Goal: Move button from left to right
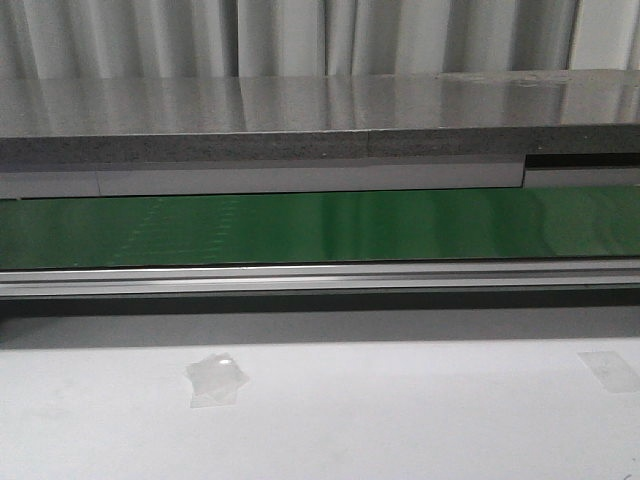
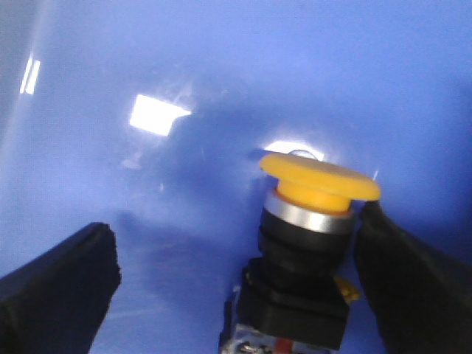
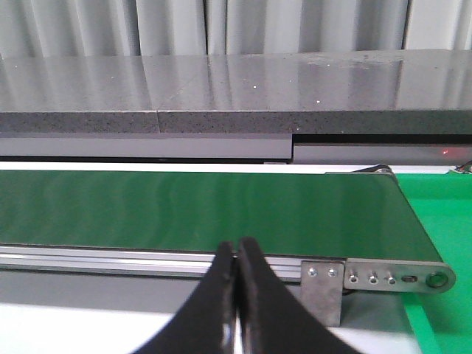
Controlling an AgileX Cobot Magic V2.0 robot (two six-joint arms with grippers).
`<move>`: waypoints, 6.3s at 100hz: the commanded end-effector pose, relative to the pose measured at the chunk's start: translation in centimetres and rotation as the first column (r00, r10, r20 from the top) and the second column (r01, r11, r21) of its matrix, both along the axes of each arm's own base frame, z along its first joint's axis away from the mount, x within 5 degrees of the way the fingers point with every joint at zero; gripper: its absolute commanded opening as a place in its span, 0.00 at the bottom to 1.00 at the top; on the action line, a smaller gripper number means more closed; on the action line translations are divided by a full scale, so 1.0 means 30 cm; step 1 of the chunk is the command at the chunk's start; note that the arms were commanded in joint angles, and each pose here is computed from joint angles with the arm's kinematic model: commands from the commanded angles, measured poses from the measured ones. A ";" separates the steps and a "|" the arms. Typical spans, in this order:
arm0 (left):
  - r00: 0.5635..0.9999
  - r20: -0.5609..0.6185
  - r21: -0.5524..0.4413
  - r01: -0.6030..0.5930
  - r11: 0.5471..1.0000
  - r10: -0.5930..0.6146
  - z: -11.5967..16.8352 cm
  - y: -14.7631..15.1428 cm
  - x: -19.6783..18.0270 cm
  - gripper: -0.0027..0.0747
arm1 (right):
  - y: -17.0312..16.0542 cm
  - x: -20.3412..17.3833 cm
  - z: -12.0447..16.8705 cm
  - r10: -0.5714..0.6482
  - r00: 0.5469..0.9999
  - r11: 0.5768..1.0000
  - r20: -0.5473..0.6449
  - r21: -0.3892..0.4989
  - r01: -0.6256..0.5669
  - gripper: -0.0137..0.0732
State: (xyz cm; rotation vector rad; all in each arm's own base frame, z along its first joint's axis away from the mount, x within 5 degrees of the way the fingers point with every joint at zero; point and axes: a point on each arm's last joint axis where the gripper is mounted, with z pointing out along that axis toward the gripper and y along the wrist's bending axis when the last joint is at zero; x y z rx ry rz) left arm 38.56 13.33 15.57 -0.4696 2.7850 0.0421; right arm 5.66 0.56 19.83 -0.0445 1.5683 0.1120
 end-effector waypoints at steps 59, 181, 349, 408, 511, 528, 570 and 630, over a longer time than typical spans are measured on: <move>0.998 0.058 0.009 -0.007 1.000 0.006 0.090 0.000 0.004 0.18 | 0.000 -0.009 0.046 0.004 0.993 1.000 0.116 0.001 -0.004 0.08; 0.960 0.093 0.006 0.266 0.964 -0.266 0.372 -0.266 0.001 0.18 | 0.000 -0.009 0.046 0.004 0.993 1.000 0.116 0.001 -0.004 0.08; 0.659 0.577 0.162 0.487 0.858 -0.482 0.802 -0.555 -0.308 0.70 | 0.000 -0.009 0.046 0.004 0.993 1.000 0.116 0.001 -0.004 0.08; 0.379 0.830 0.308 0.298 0.903 -0.408 0.743 -0.514 -0.799 0.70 | 0.000 -0.009 0.046 0.004 0.993 1.000 0.116 0.001 -0.004 0.08; 0.298 0.908 0.301 0.026 0.953 -0.295 0.622 -0.429 -0.984 0.53 | 0.000 -0.009 0.046 0.004 0.993 1.000 0.116 0.001 -0.004 0.08; 0.298 0.908 0.301 0.026 0.953 -0.295 0.622 -0.429 -0.984 0.24 | 0.000 -0.009 0.046 0.004 0.993 1.000 0.116 0.001 -0.004 0.08; 0.303 0.906 0.301 0.030 0.953 -0.295 0.621 -0.430 -0.984 0.01 | 0.000 -0.012 0.065 0.005 0.984 1.000 0.180 0.007 -0.006 0.08; 0.296 0.906 0.301 0.050 0.952 -0.302 0.621 -0.436 -0.984 0.01 | -0.002 -0.021 0.124 0.002 0.994 1.000 0.109 -0.001 -0.002 0.08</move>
